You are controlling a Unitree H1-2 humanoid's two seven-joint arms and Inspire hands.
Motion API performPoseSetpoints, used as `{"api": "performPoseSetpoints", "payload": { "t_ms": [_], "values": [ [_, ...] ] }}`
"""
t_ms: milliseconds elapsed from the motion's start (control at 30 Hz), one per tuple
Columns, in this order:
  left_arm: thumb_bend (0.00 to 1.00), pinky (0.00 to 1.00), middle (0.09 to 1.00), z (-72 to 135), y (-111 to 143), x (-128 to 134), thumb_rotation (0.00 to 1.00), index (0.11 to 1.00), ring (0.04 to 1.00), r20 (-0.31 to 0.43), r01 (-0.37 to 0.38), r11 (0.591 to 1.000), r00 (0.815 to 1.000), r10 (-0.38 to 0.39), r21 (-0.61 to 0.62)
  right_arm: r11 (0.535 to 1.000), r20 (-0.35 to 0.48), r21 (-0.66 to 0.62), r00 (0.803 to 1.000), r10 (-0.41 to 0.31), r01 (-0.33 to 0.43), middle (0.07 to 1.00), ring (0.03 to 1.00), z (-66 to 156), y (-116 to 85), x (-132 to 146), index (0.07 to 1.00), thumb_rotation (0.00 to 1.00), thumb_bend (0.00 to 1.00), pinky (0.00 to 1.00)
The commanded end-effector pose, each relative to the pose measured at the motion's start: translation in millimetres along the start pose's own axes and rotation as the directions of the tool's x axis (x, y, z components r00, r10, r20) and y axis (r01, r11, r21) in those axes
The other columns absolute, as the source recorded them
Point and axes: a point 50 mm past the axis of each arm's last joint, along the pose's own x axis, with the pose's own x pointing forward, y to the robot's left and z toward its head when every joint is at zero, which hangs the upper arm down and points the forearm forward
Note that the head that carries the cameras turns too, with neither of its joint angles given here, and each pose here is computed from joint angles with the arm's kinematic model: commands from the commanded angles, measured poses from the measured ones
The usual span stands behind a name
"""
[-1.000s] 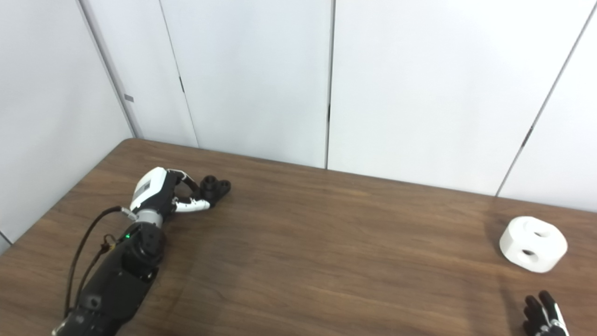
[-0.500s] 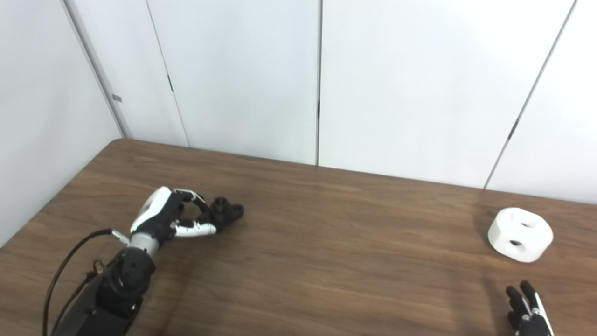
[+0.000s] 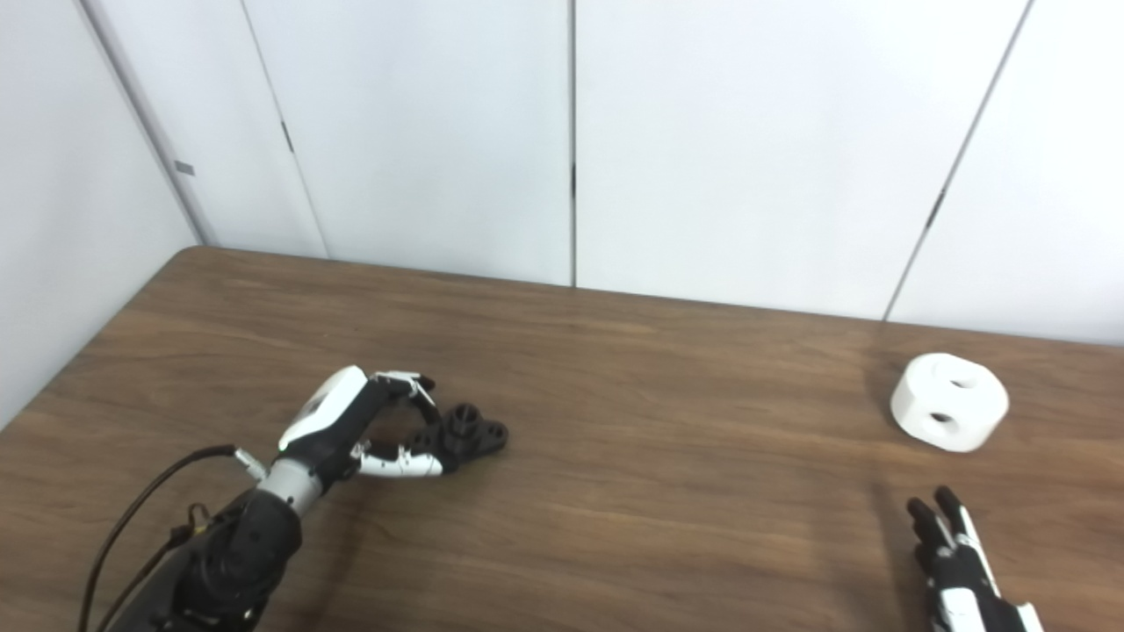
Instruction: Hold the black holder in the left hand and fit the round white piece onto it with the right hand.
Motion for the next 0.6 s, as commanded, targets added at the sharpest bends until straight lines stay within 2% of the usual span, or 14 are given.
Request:
{"api": "performPoseSetpoints", "payload": {
  "t_ms": [0, 133, 267, 433, 567],
  "values": [
    [0.52, 0.83, 0.835, -6, -23, -11, 0.05, 0.487, 0.901, -0.009, 0.149, 0.988, 0.989, -0.149, -0.035, 1.0, 0.028, -0.001, 1.0, 0.011, -0.011, 0.953, 0.988, 10, 5, 3, 0.992, 0.89, 0.56, 1.0],
    [0.52, 0.8, 0.835, 12, -38, -16, 0.05, 0.487, 0.901, 0.084, 0.229, 0.973, 0.97, -0.228, 0.003, 1.0, 0.015, -0.017, 1.0, 0.007, -0.006, 0.944, 0.98, 13, 10, 3, 0.988, 0.9, 0.56, 1.0],
    [0.52, 0.79, 0.831, 29, -49, -18, 0.05, 0.487, 0.902, 0.179, 0.271, 0.961, 0.944, -0.277, 0.057, 1.0, 0.002, -0.019, 1.0, 0.003, -0.003, 0.95, 0.991, 18, 16, 3, 0.995, 0.91, 0.56, 1.0],
    [0.52, 0.87, 0.831, 49, -65, -22, 0.05, 0.486, 0.917, 0.25, 0.293, 0.945, 0.913, -0.322, 0.147, 1.0, -0.003, -0.028, 1.0, -0.001, 0.001, 0.942, 0.983, 22, 24, 3, 0.994, 0.93, 0.53, 1.0],
    [0.52, 0.98, 0.822, 62, -77, -26, 0.05, 0.486, 0.907, 0.3, 0.256, 0.929, 0.894, -0.332, 0.267, 0.999, -0.006, -0.043, 1.0, -0.011, 0.011, 0.932, 0.973, 25, 29, 4, 0.992, 0.94, 0.55, 1.0]
  ]
}}
